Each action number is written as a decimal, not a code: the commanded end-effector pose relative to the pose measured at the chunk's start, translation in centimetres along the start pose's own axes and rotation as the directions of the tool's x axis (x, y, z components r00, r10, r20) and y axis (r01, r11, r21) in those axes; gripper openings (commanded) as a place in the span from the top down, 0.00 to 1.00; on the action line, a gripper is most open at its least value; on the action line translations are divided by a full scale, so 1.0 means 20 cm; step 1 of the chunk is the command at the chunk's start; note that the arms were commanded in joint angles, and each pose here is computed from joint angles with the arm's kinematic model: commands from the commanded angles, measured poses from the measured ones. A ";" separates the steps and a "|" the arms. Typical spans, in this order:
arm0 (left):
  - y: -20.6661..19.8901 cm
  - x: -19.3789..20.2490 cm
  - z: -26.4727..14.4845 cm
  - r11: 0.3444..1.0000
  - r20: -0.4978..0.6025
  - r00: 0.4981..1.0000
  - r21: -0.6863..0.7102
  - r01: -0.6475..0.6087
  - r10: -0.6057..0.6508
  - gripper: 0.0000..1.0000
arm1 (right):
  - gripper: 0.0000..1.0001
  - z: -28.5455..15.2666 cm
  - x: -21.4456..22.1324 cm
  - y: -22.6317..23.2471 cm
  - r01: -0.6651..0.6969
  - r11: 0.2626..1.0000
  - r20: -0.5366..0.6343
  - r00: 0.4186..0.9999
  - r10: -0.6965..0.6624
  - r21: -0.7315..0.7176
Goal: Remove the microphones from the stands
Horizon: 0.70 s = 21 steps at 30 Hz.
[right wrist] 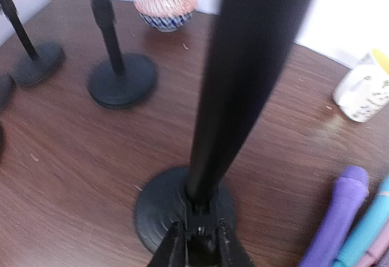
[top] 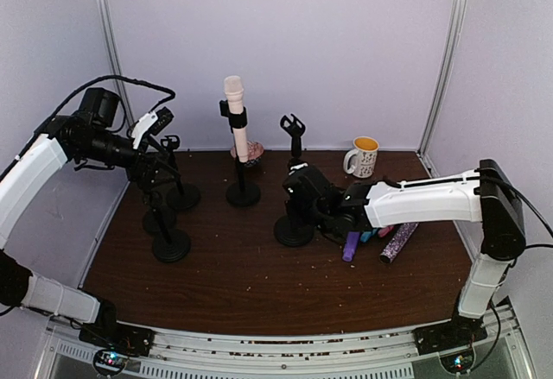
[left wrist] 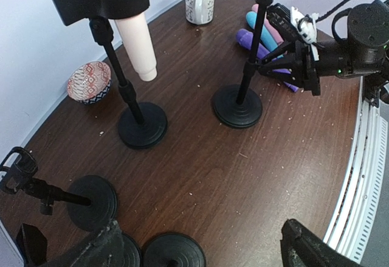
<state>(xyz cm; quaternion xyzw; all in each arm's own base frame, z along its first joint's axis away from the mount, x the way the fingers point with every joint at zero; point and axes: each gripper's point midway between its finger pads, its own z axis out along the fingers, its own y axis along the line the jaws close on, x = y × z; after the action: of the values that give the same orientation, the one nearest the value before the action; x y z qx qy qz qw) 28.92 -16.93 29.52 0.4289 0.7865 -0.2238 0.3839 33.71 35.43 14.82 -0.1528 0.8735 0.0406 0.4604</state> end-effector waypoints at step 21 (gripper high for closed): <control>-0.02 -0.05 -0.06 1.000 0.043 0.999 -0.013 -0.028 0.029 0.08 | 0.19 -0.40 -0.08 -0.27 -0.258 0.924 -0.076 0.966 0.247 -0.281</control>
<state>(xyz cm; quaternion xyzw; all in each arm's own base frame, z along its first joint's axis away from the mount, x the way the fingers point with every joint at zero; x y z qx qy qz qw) 28.66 -16.91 30.16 0.4303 0.7823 -0.2232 0.3912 30.16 27.70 20.78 -0.1187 0.8839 0.1387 0.4307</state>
